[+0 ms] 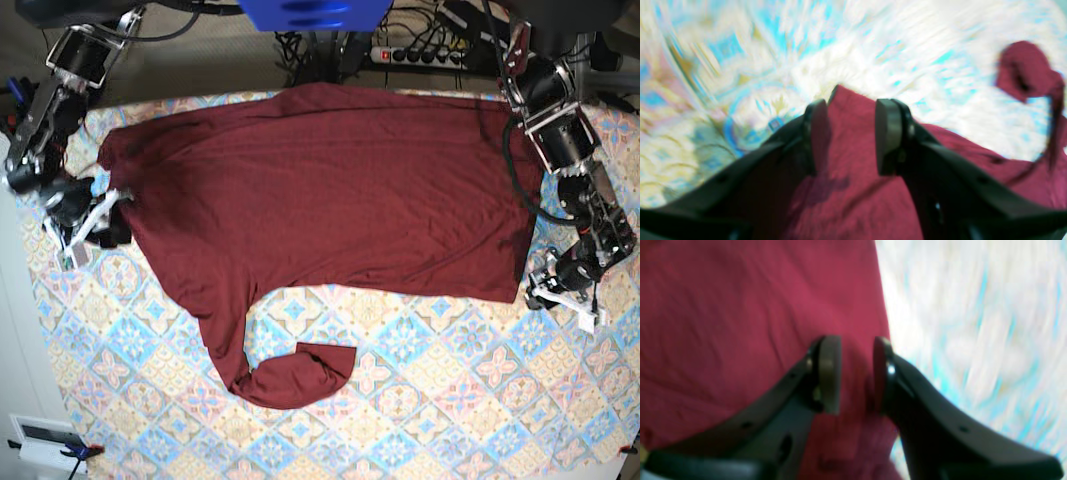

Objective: Layout the t-shirt on the table in an organized manner, then fold the t-shirt properly
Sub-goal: 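Release the edge and grasp the shirt's opposite long edge with both grippers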

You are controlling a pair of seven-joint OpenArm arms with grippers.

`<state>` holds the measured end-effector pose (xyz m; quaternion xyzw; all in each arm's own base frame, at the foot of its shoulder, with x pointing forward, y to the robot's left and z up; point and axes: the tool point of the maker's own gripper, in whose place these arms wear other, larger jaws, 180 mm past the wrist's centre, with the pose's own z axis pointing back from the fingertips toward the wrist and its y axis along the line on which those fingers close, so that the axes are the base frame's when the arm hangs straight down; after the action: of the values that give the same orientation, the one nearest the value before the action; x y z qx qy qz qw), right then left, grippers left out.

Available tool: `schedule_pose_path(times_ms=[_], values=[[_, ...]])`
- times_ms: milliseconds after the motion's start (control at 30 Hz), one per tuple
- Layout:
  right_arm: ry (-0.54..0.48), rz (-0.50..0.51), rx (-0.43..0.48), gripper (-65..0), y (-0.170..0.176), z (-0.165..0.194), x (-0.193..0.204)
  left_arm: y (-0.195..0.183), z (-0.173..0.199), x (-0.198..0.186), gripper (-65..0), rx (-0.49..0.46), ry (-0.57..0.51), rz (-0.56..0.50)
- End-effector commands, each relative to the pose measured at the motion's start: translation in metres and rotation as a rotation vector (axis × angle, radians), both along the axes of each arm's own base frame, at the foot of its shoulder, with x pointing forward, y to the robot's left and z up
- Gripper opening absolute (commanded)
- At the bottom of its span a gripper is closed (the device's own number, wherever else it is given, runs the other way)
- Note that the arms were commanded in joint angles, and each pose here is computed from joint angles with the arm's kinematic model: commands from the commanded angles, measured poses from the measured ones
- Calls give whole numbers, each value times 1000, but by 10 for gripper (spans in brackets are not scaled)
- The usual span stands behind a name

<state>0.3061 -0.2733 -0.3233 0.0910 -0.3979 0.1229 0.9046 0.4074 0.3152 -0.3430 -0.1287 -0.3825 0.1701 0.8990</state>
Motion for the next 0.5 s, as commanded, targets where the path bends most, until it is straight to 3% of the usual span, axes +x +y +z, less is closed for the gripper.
schedule_pose_path(times_ms=[0,167,300,467], values=[[-27,5,-42,-492,-6,11,6,12,20,15,-410,13,-67,23],[-7,-1,-94,-492,-12,8,7,20,4,26,-407,0,-86,80],[1,-5,-106,-492,-14,6,6,7,-12,33,-407,67,-69,36],[1,-5,-106,-492,-14,6,6,-5,-40,29,-407,70,-29,25]])
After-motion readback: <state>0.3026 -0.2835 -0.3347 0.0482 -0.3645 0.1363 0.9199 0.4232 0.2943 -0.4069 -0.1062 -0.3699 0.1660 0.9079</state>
